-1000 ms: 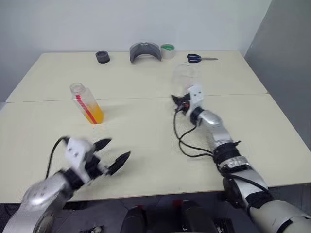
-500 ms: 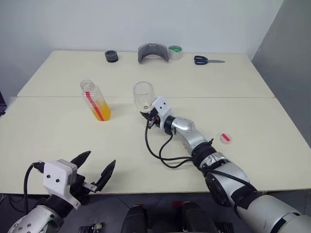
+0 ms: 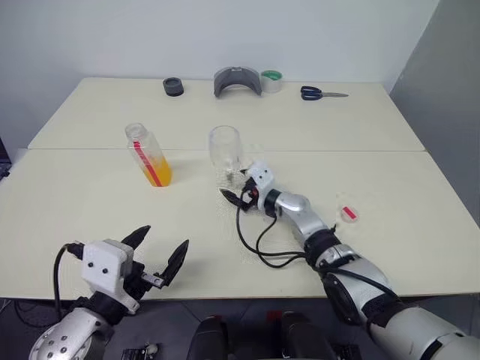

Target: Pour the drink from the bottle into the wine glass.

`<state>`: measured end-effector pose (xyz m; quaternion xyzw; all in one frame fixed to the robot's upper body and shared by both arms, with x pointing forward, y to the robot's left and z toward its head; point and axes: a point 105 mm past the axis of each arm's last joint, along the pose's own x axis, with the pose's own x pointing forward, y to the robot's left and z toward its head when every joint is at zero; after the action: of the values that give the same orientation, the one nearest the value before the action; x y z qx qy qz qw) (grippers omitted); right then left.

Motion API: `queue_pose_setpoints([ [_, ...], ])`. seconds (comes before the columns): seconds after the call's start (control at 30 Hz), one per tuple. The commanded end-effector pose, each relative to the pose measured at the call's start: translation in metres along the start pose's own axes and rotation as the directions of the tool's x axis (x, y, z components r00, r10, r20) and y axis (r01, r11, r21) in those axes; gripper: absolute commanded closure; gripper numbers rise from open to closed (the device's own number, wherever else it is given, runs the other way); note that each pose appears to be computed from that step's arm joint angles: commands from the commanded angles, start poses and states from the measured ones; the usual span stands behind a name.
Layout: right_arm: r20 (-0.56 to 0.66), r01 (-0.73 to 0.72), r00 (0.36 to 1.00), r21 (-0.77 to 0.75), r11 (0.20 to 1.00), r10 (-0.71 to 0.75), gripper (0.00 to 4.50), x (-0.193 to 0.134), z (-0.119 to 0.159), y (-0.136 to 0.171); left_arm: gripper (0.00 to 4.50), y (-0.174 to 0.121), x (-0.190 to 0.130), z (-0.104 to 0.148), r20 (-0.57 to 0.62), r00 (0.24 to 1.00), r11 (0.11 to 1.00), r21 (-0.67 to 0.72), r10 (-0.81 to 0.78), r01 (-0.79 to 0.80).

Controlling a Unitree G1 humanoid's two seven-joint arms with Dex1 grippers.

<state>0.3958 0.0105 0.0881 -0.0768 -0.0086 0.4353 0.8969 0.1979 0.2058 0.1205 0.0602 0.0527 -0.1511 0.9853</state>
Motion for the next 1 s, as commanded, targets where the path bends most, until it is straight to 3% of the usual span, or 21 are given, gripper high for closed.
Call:
queue_pose_setpoints([
  [0.03,0.078,0.002,0.997,-0.043,0.999,0.001,0.02,-0.021,0.019,-0.007,0.0,0.012,0.006,0.001,0.027,0.998,0.997,0.038,0.064,-0.065],
  [0.43,0.101,-0.118,0.988,-0.022,0.993,0.12,0.02,-0.118,0.074,0.018,0.0,0.039,0.01,0.005,0.078,0.964,0.966,0.02,0.254,-0.256],
  [0.63,0.019,-0.223,0.975,0.007,0.975,0.222,0.02,-0.158,0.075,0.035,0.0,0.043,0.004,-0.005,0.068,0.937,0.939,0.01,0.341,-0.343],
  [1.0,0.044,-0.242,0.97,0.036,0.97,0.241,0.02,-0.175,0.094,0.027,0.0,0.047,0.014,-0.003,0.105,0.911,0.916,0.01,0.399,-0.402],
])
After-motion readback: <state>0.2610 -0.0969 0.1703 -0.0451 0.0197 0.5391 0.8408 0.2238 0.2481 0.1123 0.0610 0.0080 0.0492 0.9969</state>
